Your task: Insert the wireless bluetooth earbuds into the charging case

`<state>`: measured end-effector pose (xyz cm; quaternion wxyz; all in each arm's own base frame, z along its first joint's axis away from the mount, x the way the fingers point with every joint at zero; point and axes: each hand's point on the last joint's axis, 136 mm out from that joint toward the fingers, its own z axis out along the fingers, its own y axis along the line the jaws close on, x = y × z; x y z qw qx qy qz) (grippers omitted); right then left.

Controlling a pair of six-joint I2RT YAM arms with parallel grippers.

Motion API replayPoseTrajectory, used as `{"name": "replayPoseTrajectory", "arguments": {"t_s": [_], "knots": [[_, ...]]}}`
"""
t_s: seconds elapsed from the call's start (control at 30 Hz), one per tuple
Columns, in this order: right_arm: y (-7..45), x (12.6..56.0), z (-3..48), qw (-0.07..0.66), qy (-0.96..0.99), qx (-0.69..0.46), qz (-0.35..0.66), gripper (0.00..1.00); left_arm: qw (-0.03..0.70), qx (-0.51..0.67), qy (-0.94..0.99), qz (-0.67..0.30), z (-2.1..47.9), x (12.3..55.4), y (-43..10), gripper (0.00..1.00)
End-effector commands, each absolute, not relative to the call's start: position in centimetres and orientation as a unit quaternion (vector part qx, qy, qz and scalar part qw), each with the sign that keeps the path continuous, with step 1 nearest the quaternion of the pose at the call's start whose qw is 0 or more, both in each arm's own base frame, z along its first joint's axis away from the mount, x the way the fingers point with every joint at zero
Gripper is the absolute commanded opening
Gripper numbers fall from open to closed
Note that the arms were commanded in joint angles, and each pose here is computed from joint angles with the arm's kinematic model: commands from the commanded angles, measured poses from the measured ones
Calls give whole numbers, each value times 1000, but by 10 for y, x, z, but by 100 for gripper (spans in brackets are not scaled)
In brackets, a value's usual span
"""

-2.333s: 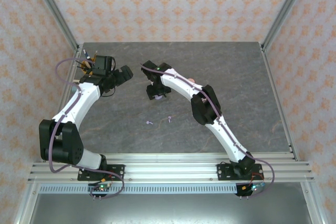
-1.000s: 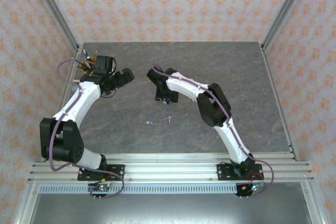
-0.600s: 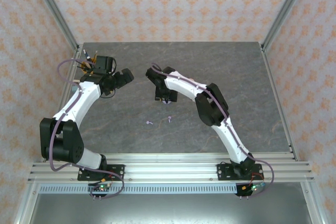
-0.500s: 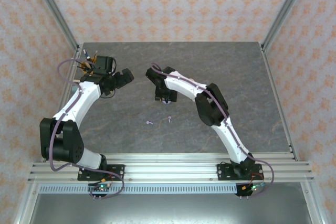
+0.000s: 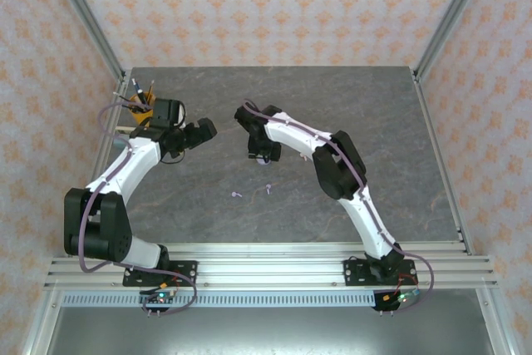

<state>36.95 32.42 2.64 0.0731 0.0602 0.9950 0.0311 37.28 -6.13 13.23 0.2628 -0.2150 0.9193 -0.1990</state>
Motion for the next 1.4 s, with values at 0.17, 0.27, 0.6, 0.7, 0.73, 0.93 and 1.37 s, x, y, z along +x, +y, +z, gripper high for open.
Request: {"name": "replayPoseTrajectory", "arguments": {"t_s": [0.17, 0.27, 0.6, 0.7, 0.73, 0.93, 1.37], "knots": [[342, 393, 71, 101, 975, 145, 133, 39, 339, -199, 871, -294, 141, 374, -104, 100], [340, 404, 75, 102, 965, 182, 157, 38, 357, -190, 864, -300, 133, 372, -117, 100], [348, 426, 81, 71, 916, 295, 261, 37, 401, -177, 839, -323, 118, 383, -137, 96], [351, 429, 84, 65, 907, 311, 276, 38, 404, -174, 834, -333, 116, 389, -143, 92], [353, 429, 85, 62, 903, 317, 283, 38, 404, -173, 833, -335, 115, 391, -145, 91], [357, 431, 85, 44, 880, 349, 319, 38, 402, -165, 830, -350, 109, 401, -157, 80], [363, 431, 102, 36, 863, 357, 357, 37, 389, -137, 835, -364, 101, 416, -189, 69]]}}
